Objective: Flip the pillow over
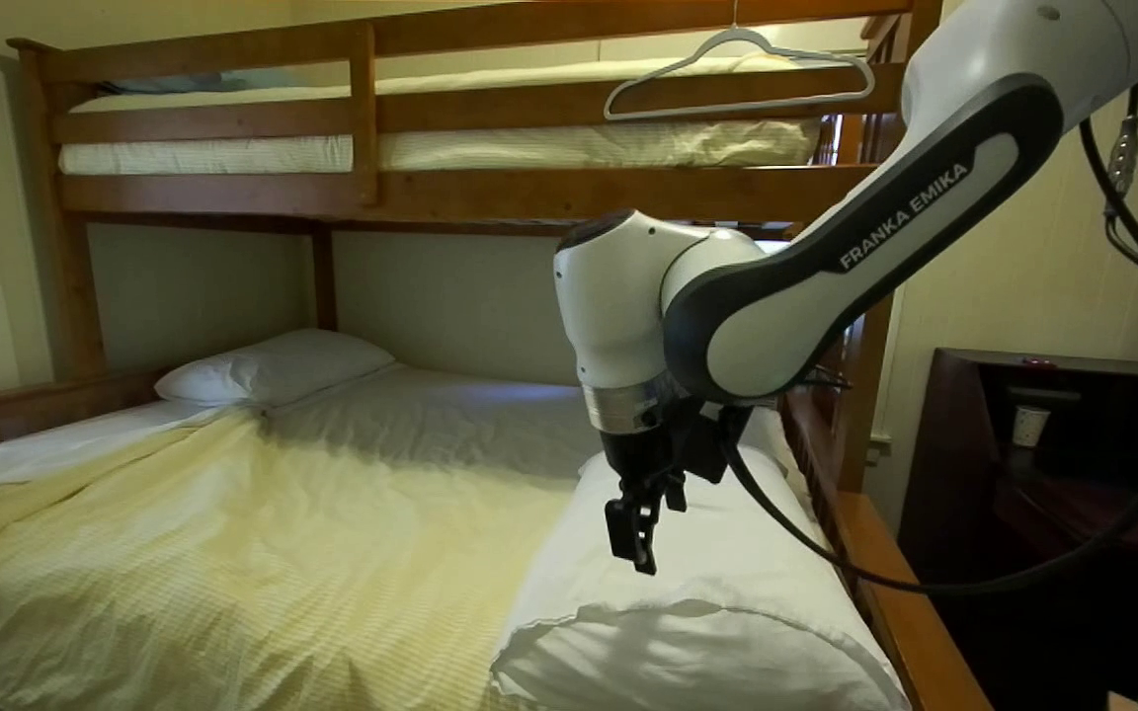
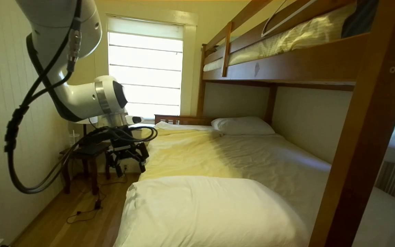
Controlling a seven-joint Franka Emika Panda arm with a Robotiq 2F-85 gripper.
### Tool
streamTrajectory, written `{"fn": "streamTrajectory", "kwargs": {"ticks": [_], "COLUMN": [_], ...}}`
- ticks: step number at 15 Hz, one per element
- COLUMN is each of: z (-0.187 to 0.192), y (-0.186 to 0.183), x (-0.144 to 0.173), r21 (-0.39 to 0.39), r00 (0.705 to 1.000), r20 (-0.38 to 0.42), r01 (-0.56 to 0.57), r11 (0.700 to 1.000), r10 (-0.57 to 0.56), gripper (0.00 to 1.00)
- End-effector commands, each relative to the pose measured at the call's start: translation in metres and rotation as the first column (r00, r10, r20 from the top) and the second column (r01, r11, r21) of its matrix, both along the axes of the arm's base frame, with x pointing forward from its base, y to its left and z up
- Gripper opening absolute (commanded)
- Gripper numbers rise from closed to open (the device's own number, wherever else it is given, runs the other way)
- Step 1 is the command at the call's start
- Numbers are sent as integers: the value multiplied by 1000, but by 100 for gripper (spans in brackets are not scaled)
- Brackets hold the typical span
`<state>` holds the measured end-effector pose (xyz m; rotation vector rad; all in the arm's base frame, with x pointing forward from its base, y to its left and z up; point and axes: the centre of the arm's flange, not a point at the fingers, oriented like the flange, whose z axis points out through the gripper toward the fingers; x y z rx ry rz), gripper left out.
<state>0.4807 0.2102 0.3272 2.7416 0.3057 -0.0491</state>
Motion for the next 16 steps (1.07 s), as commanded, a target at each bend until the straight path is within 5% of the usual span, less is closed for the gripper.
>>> {"fn": "streamTrajectory", "kwargs": {"ticks": [1,16], "z": [-9,-35], "y": [7,16], "x": [0,1], "r21": [6,-12], "r00": [1000,999], "r20": [10,43], "r01": [0,2], "r11": [1000,1000], "r10": [0,-2], "gripper": [100,100]}}
